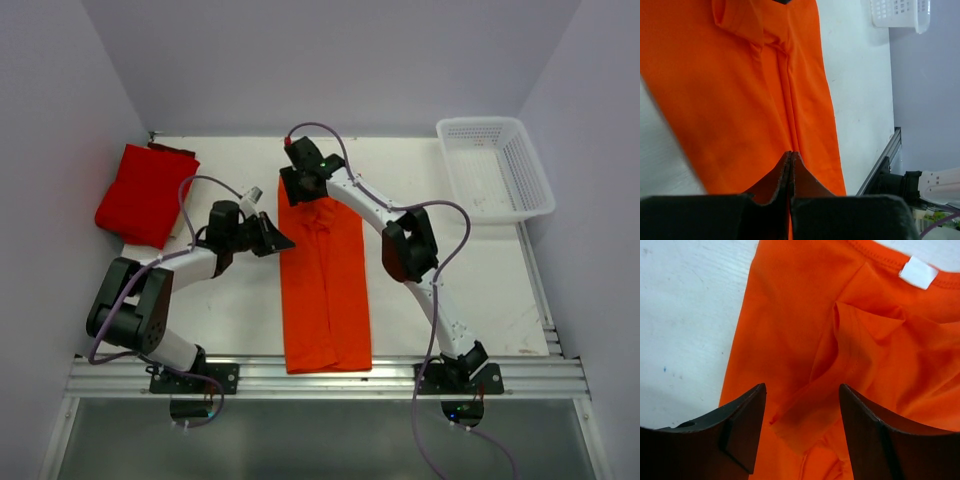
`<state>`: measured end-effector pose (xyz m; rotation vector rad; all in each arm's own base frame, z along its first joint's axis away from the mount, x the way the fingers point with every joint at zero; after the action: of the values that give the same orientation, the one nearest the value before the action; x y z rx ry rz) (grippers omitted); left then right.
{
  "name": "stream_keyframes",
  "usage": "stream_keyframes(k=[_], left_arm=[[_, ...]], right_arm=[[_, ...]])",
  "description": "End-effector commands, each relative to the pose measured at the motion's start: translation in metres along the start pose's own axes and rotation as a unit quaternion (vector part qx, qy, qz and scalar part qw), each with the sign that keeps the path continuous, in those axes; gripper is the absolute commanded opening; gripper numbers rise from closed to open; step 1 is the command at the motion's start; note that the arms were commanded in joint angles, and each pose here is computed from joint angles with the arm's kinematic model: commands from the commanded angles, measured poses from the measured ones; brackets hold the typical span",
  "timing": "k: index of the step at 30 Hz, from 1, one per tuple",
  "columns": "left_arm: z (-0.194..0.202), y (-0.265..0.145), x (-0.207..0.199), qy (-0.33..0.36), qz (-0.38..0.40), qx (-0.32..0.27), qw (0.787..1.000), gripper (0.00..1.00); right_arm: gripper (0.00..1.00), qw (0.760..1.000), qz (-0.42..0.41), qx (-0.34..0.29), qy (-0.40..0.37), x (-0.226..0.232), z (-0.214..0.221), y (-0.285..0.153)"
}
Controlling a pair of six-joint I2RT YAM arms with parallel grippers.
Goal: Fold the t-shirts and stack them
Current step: Fold the tshirt
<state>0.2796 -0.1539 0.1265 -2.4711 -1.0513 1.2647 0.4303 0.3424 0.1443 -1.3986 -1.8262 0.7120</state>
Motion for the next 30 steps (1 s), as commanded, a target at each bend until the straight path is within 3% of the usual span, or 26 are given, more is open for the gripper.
stream_keyframes(k=[1,3,4,7,10,30], left_arm=[[0.002,-0.002,0.000,0.023,-0.025,-0.033,0.999,0.00],[0.002,-0.001,0.004,0.022,-0.038,-0.040,0.998,0.02],[0.002,0.001,0.004,0.022,-0.042,-0.040,0.998,0.10],[0.006,0.007,0.011,0.016,-0.054,-0.033,0.998,0.16],[0.007,0.010,0.011,0.013,-0.043,-0.033,0.998,0.18],[0.018,0.017,0.013,-0.003,-0.033,-0.027,0.999,0.15]], right_arm=[[0.64,0.999,-0.039,-0.006,-0.006,0.004,-0.023,-0.023],[0.65,0.999,-0.040,-0.013,0.000,-0.001,-0.027,-0.021],[0.65,0.999,-0.040,-0.018,0.002,-0.002,-0.028,-0.019],[0.64,0.999,-0.036,-0.026,0.006,-0.011,-0.035,-0.014],[0.64,0.999,-0.033,-0.035,0.001,-0.015,-0.040,-0.011],[0.60,0.999,-0.048,-0.022,-0.002,-0.029,-0.035,0.041]])
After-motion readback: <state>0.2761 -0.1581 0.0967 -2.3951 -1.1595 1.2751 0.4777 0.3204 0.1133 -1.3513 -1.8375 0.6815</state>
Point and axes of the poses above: each gripper's point midway between its finger pads, its own y axis out along the fingers, its own x axis along the line the jaws close on, z = x × y, the point moved 8 cm from there along -y, back along the fingers, and after that the axes turned 15 degrees about y, right-handed, at the moved point
